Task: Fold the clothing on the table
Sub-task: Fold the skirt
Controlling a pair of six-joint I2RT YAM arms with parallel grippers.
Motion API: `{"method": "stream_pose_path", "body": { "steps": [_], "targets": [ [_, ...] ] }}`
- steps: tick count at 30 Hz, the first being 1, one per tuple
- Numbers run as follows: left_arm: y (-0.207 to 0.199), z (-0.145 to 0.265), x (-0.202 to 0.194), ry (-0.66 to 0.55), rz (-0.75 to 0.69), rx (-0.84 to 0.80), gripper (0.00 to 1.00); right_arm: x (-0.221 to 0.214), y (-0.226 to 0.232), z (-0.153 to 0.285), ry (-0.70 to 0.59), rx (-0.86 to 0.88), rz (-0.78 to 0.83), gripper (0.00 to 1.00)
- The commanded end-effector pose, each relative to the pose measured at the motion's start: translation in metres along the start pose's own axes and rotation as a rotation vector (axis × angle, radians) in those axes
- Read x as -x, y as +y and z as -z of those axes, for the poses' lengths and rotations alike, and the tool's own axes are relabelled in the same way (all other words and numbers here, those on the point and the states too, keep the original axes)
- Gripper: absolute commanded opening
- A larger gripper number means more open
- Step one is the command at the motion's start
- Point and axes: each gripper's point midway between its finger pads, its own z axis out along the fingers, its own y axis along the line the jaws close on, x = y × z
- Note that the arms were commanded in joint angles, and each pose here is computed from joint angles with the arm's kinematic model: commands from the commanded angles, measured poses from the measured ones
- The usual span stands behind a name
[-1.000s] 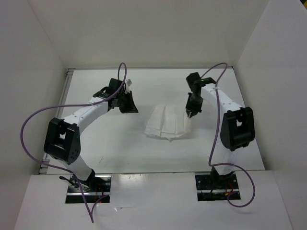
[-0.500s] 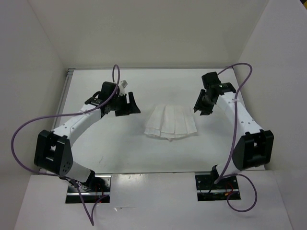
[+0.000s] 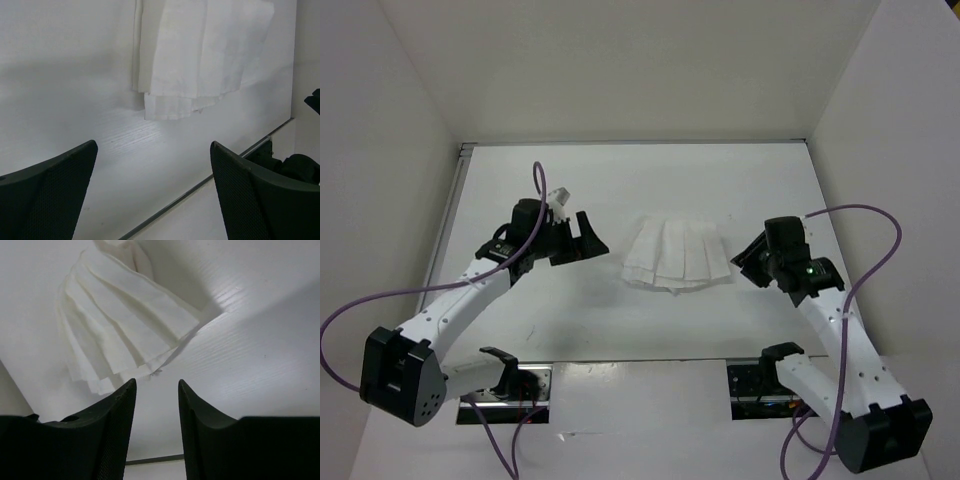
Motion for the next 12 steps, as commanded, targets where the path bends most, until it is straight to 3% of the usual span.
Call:
{"method": "stream_pose_path", "body": {
  "steps": [1,12],
  "targets": [
    [-0.0149,0.0079,0.0038,-0.05,0.046,-0.055,1.0,0.0104,0.0098,0.0104,-0.085,0.061,-0.062,0.45],
    [-0.0166,0.0042,0.0012,-0.05,0.081,-0.058,1.0,0.0115,0.015,0.0129,-0.088,0.091,-0.045,0.47]
  ]
}}
